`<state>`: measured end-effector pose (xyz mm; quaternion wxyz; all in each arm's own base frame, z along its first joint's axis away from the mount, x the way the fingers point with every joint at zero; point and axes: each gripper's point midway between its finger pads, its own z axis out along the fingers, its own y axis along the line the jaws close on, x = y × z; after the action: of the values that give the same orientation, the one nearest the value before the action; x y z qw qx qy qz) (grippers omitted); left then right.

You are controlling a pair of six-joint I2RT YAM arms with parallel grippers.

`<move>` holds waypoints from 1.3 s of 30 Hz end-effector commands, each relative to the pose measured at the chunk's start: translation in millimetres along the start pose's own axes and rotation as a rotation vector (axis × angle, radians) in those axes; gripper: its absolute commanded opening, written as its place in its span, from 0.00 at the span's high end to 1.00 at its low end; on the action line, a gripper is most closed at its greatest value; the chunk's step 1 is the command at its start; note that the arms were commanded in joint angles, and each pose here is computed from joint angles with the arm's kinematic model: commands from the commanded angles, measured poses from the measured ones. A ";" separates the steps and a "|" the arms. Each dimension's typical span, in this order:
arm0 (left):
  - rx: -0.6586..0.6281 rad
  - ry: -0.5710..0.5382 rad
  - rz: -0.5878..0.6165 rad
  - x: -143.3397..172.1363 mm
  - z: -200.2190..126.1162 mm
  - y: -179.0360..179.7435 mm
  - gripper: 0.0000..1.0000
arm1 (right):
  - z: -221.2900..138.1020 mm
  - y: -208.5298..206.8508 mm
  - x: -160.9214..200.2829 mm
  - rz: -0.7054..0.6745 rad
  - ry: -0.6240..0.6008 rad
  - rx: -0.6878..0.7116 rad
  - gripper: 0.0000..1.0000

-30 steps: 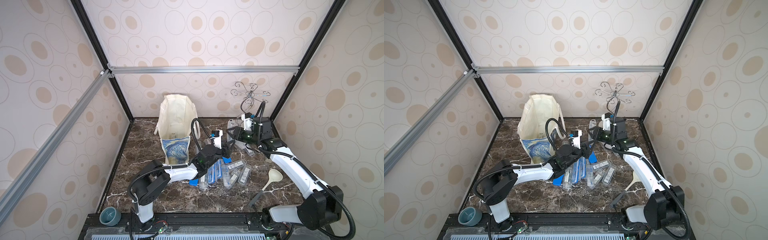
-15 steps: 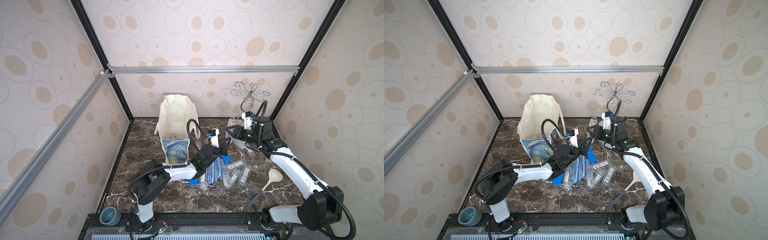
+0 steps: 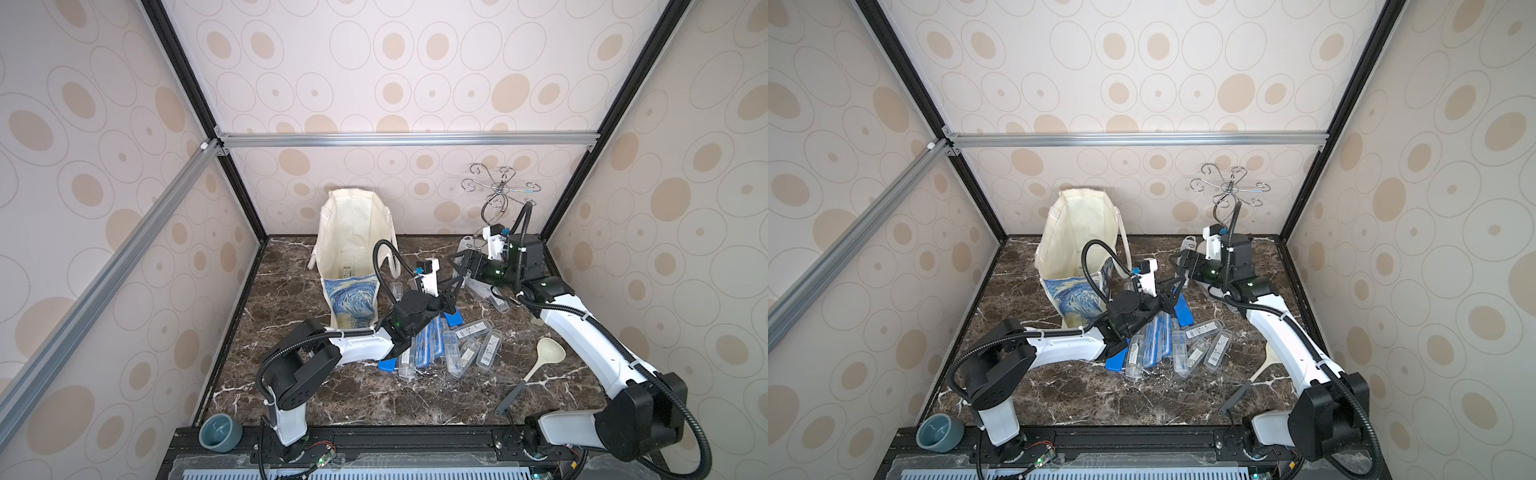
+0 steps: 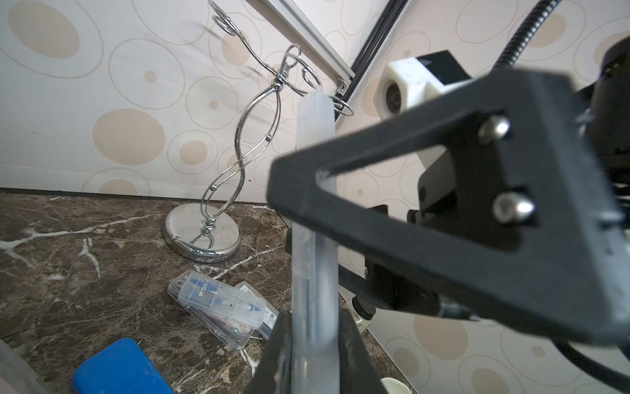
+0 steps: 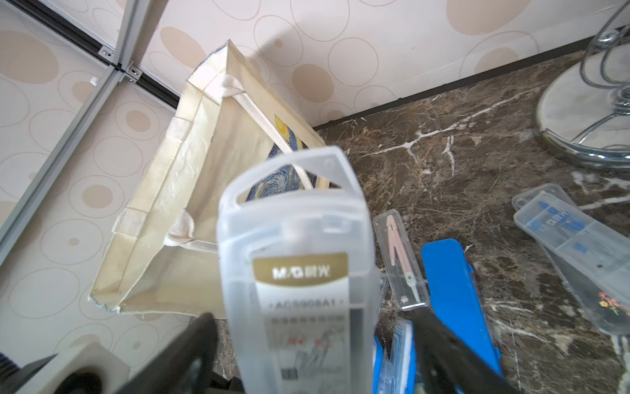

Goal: Put the compass set into the canvas bag
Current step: Pick up the compass set at the center of the board, then place the compass set in the canvas bag.

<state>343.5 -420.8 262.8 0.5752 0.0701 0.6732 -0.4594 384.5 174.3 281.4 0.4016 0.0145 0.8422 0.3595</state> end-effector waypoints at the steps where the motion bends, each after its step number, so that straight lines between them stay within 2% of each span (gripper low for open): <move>1: -0.016 -0.026 0.030 -18.7 1.0 -5.2 0.86 | -15.4 -0.4 -6.8 -0.024 -0.045 0.036 0.01; 10: -0.113 -0.005 0.124 -42.4 -0.1 0.8 0.86 | -70.4 -15.5 -27.0 -0.047 -0.209 0.158 0.01; 15: -0.140 -0.035 0.202 -74.4 -3.1 -11.4 0.85 | -102.9 -50.4 -30.1 -0.029 -0.294 0.359 0.01; 18: -0.158 -0.074 0.253 -100.0 -9.6 -19.8 0.84 | -111.5 -72.1 -24.9 -0.017 -0.283 0.440 0.01; 22: -0.264 -0.116 0.338 -140.0 -22.0 -19.3 0.85 | -106.8 -92.5 -11.9 -0.028 -0.223 0.513 0.01; 27: -0.499 -0.148 0.421 -188.3 -50.7 4.7 0.85 | -95.5 -109.3 5.5 -0.031 -0.150 0.550 0.01; 30: -0.610 -0.148 0.444 -206.7 -69.4 25.5 0.84 | -88.9 -116.7 14.5 -0.021 -0.123 0.555 0.01; 34: -0.743 -0.130 0.432 -224.8 -91.4 65.1 0.83 | -82.5 -124.4 23.1 -0.013 -0.098 0.562 0.01; 39: -0.882 -0.053 0.401 -232.3 -110.5 124.9 0.83 | -76.8 -128.8 29.9 -0.008 -0.071 0.560 0.01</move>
<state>412.4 -199.9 390.5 0.6725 -0.0433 0.7373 -0.0471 347.1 42.4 223.6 0.4228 0.1386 0.8883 0.1136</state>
